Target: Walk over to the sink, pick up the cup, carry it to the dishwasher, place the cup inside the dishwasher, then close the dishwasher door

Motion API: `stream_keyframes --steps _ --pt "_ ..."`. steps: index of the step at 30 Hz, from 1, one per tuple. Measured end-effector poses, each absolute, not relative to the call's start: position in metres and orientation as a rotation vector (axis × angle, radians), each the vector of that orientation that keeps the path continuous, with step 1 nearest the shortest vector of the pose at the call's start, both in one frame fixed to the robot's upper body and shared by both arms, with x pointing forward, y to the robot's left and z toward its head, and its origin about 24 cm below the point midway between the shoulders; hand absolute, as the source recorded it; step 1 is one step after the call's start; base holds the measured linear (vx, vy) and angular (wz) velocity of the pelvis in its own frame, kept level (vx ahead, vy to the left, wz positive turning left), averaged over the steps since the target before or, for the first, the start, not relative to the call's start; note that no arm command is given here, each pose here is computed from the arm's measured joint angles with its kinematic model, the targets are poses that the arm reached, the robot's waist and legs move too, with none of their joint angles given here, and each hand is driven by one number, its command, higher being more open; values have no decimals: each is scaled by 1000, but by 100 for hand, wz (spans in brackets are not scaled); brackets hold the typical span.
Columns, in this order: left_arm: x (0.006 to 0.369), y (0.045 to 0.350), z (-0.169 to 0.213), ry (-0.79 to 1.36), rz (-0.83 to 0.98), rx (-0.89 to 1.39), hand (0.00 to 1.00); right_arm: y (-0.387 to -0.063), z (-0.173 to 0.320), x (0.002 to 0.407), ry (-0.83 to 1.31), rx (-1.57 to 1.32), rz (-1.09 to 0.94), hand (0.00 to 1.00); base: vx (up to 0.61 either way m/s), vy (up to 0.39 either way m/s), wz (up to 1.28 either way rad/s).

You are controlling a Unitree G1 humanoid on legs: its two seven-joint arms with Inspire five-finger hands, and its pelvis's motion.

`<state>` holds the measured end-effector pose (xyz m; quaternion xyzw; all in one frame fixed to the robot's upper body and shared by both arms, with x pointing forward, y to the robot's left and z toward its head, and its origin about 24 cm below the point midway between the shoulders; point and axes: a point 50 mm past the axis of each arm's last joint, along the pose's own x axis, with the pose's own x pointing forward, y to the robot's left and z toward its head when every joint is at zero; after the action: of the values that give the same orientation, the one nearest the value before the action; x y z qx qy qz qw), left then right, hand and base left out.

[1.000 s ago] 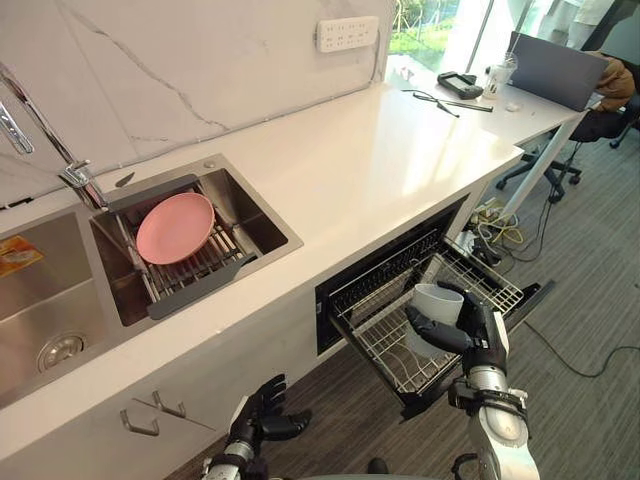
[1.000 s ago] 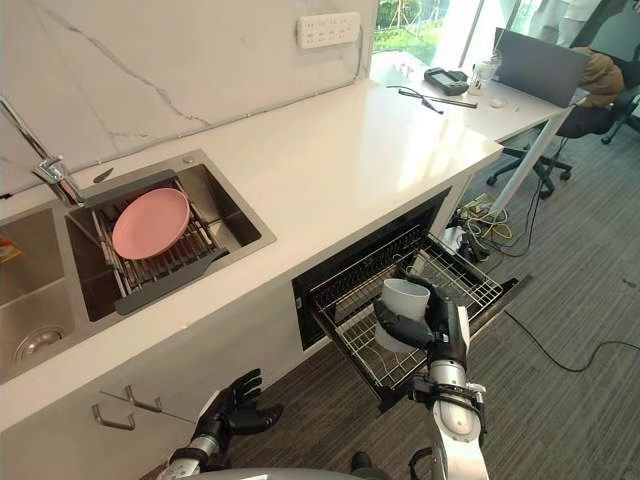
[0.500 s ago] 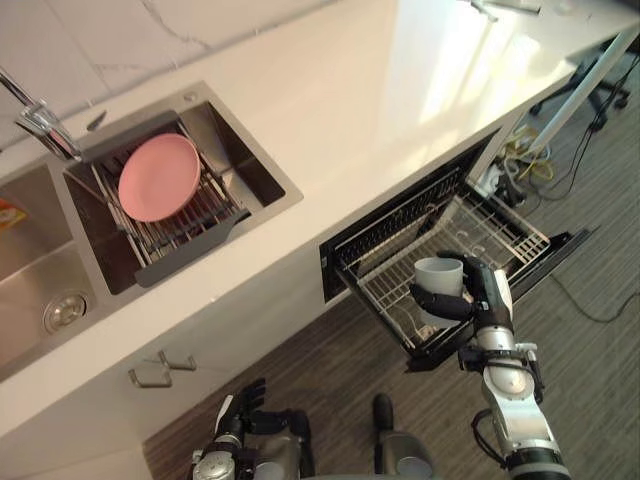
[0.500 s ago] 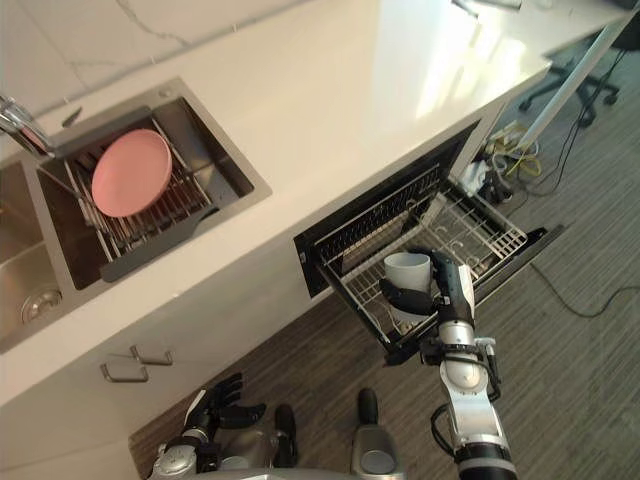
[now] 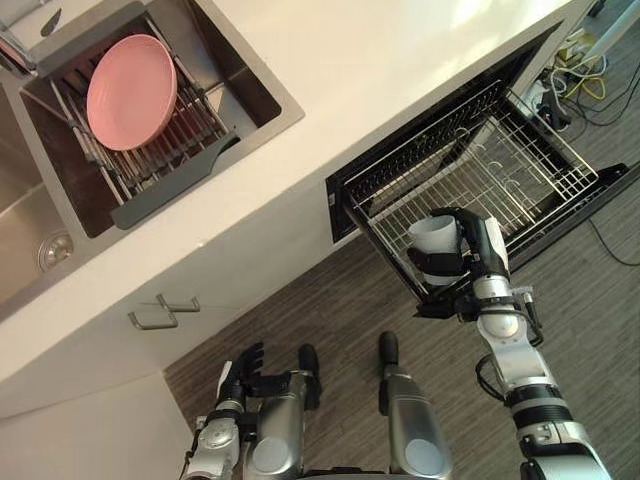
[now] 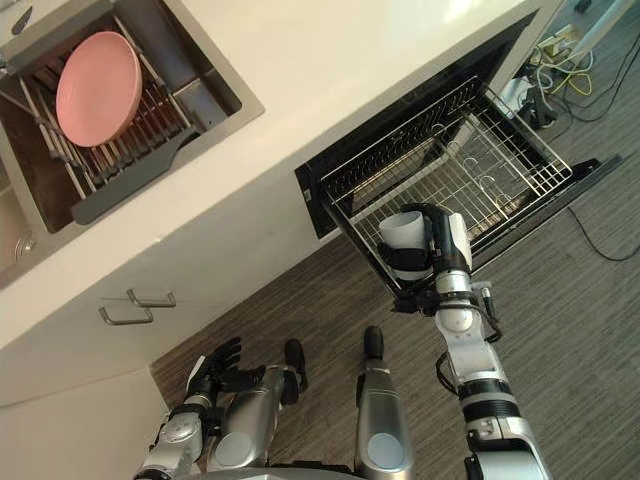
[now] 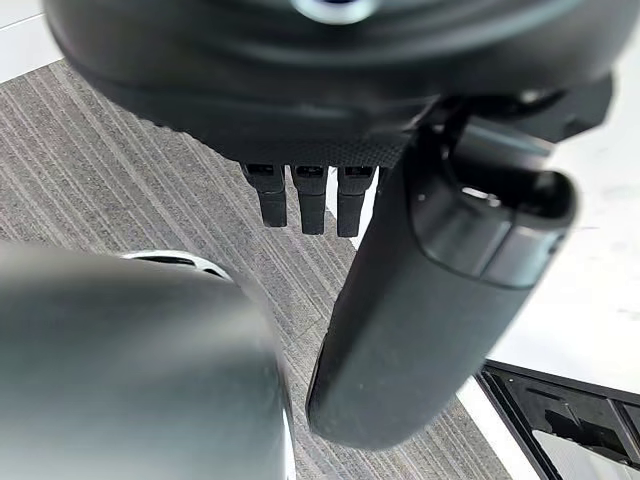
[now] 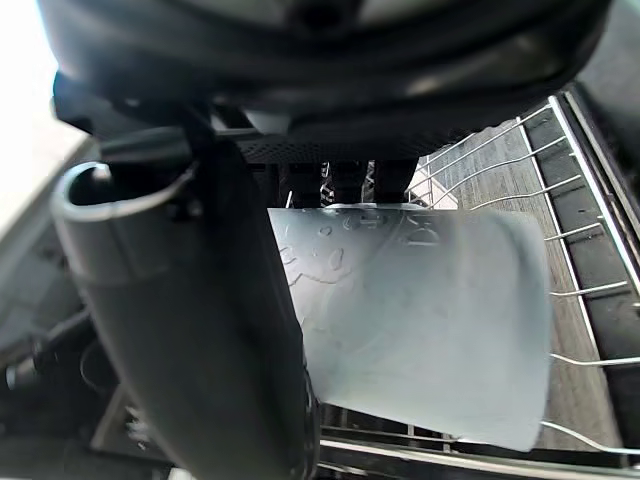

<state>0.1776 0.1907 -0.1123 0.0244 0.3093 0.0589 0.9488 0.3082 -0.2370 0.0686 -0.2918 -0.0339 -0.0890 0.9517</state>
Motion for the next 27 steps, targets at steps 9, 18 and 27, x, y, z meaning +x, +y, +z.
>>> stream_keyframes --steps 9,18,27 --pt "183 187 -110 607 131 42 90 -242 88 327 -101 -684 -244 30 5 0 2" --pt "190 175 -108 589 121 6 90 -245 97 341 -87 -700 -292 90 3 -5 3" --pt "194 172 -106 578 143 -7 90 -229 89 345 -64 -612 -281 90 -2 -5 5"
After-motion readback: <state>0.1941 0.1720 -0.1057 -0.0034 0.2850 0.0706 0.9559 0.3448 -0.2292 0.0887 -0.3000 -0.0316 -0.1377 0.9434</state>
